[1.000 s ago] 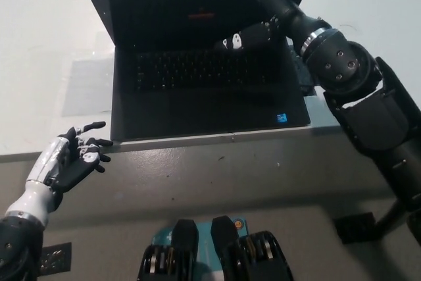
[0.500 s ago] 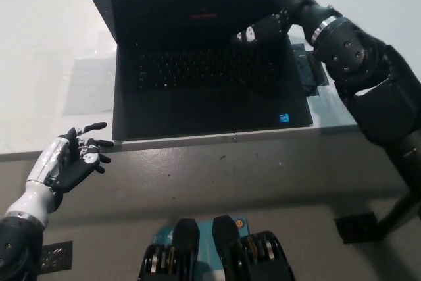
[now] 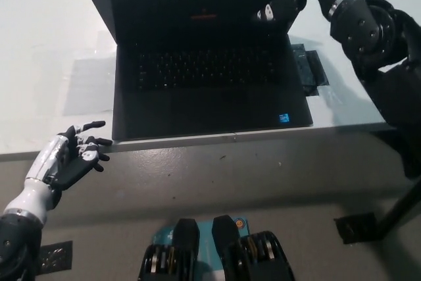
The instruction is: The robot uses its right hand to push down on the lid of a laptop kept in the middle of the desk to close it
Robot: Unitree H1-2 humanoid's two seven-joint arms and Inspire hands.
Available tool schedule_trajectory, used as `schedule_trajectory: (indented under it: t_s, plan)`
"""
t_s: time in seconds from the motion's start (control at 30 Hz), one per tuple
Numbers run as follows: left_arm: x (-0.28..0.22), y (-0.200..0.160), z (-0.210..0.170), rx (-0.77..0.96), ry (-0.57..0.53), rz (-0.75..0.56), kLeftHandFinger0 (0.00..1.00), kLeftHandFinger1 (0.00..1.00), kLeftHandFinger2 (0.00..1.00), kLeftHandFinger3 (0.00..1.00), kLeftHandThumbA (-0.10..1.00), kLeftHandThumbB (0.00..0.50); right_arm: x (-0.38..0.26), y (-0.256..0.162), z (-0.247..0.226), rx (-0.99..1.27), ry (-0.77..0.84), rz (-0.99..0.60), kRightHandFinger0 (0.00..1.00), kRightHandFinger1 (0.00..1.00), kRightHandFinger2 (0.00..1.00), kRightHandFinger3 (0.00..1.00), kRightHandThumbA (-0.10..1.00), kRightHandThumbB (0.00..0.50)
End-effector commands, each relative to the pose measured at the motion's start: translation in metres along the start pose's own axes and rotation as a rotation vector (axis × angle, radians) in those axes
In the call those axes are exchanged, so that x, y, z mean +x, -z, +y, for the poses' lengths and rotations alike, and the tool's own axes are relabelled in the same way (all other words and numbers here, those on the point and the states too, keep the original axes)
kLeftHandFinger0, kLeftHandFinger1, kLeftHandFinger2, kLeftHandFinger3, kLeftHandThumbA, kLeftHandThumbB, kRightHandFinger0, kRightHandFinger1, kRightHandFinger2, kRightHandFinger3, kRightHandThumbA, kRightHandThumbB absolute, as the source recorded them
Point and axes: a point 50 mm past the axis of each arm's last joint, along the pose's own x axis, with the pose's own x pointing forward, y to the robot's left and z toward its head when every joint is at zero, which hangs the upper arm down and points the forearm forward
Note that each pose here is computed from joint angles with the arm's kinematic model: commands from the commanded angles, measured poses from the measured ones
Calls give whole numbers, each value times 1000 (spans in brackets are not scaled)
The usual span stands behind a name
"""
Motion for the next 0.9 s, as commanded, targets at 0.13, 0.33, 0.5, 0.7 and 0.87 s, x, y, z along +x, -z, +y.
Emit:
schedule_trajectory:
  t_s: [0.13,0.33,0.5,0.7,0.87]
  plan:
    - [11,-23,11,41,20,-44,436,464,576,764,163,0,-7,-6,9,41,-64,17,957,899,882,1000,1000,406]
    - [12,-23,11,59,18,-40,431,464,566,739,163,0,-22,1,34,142,-93,47,1000,952,920,1000,1000,340]
    - [11,-23,9,50,19,-42,426,463,560,738,162,3,-27,3,42,168,-111,59,1000,1000,1000,1000,1000,309]
    - [10,-21,10,50,25,-38,427,466,574,757,157,0,-21,-2,13,160,-21,5,1000,971,971,1000,1000,381]
    - [8,-19,9,54,24,-31,444,473,580,758,166,0,-18,-13,-10,148,43,-51,994,955,940,1000,1000,371]
